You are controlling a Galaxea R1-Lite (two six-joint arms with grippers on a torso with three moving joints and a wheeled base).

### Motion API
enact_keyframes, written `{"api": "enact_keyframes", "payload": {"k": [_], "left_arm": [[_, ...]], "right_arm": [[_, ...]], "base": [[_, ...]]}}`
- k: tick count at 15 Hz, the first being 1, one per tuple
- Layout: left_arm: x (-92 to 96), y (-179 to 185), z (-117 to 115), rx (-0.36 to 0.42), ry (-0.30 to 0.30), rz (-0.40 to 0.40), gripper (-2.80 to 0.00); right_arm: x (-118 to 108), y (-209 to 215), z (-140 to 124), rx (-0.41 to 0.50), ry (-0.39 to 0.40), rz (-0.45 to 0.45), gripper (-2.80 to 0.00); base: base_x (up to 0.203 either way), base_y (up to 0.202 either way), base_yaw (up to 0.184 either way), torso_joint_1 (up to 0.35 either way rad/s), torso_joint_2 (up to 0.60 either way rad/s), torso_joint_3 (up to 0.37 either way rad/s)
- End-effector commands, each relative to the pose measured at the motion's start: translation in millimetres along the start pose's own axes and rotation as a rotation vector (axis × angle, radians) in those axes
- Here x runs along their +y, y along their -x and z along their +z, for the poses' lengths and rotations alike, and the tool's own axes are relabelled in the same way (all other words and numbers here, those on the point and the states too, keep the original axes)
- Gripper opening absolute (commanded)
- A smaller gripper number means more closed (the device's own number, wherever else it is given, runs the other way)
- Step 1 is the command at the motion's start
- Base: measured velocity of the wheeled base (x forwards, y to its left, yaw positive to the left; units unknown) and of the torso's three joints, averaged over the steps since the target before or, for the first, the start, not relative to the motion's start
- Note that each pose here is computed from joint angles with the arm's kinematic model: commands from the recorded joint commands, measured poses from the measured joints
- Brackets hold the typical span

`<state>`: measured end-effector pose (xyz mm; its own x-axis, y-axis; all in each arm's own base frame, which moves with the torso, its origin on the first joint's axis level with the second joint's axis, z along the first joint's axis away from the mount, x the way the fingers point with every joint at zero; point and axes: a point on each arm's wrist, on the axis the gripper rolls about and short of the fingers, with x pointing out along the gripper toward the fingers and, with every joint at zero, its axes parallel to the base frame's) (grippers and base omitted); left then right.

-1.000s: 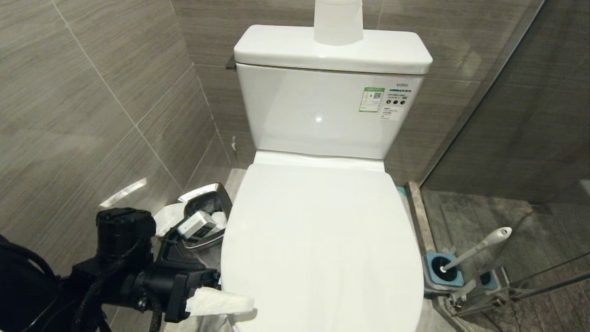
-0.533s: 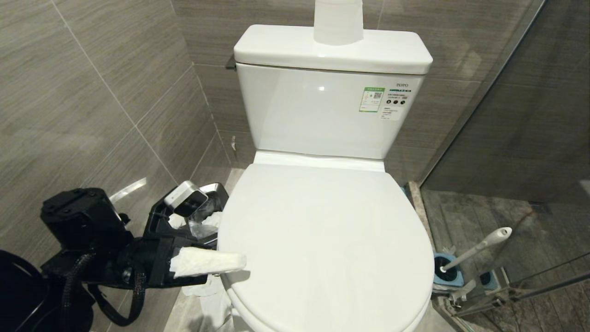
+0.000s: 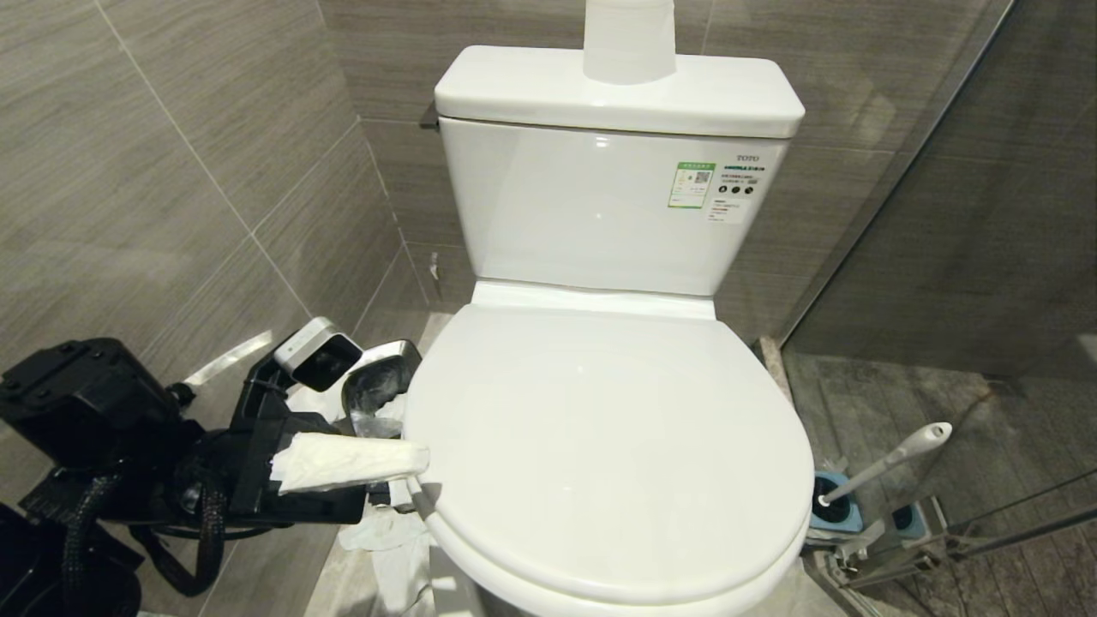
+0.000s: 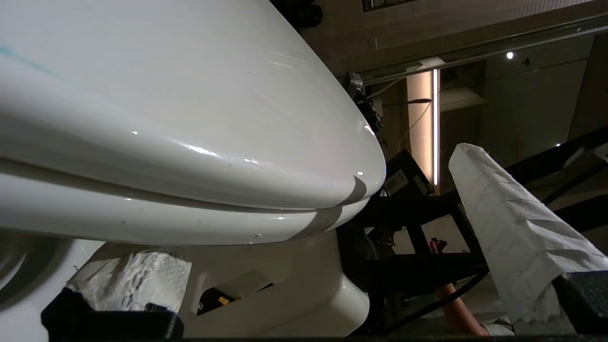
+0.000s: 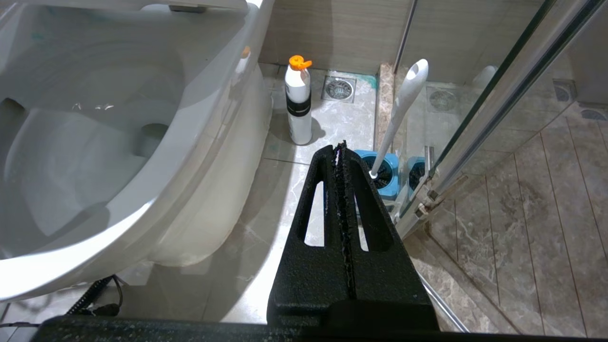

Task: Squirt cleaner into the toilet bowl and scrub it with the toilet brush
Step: Use the left hand to lift the toilet lid slightly

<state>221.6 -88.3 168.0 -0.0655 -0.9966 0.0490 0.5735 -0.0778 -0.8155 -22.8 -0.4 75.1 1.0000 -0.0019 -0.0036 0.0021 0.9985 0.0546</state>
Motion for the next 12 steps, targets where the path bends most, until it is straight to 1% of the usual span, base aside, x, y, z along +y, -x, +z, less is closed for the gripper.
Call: {"api": "enact_keyframes", "payload": {"k": [1,7,9,12], "left_arm": [[-4.4,-1,2,-0.014,-0.018,-0.001,0.00],[-13.4,-4,23,-0.048,-0.075,-0.013,0.00],[-19.8,-6,35,-0.070,-0.076,-0.022,0.00],[-32.1,-7,61,-0.129,-0.071,-0.040,0.00]], "right_arm": [[0,0,0,0.001,-0.001,-0.001,-2.80],[0,0,0,-0.001,-0.001,-0.001,-2.80],[0,0,0,-0.001,-0.001,0.000,-2.80],[0,0,0,-0.001,-0.001,0.000,-2.80]], "base": [[0.000,0.000,0.000,0.000,0.00,0.000],[0.000,0.000,0.000,0.000,0.00,0.000],[0.000,0.000,0.000,0.000,0.00,0.000],[0.000,0.000,0.000,0.000,0.00,0.000]]}}
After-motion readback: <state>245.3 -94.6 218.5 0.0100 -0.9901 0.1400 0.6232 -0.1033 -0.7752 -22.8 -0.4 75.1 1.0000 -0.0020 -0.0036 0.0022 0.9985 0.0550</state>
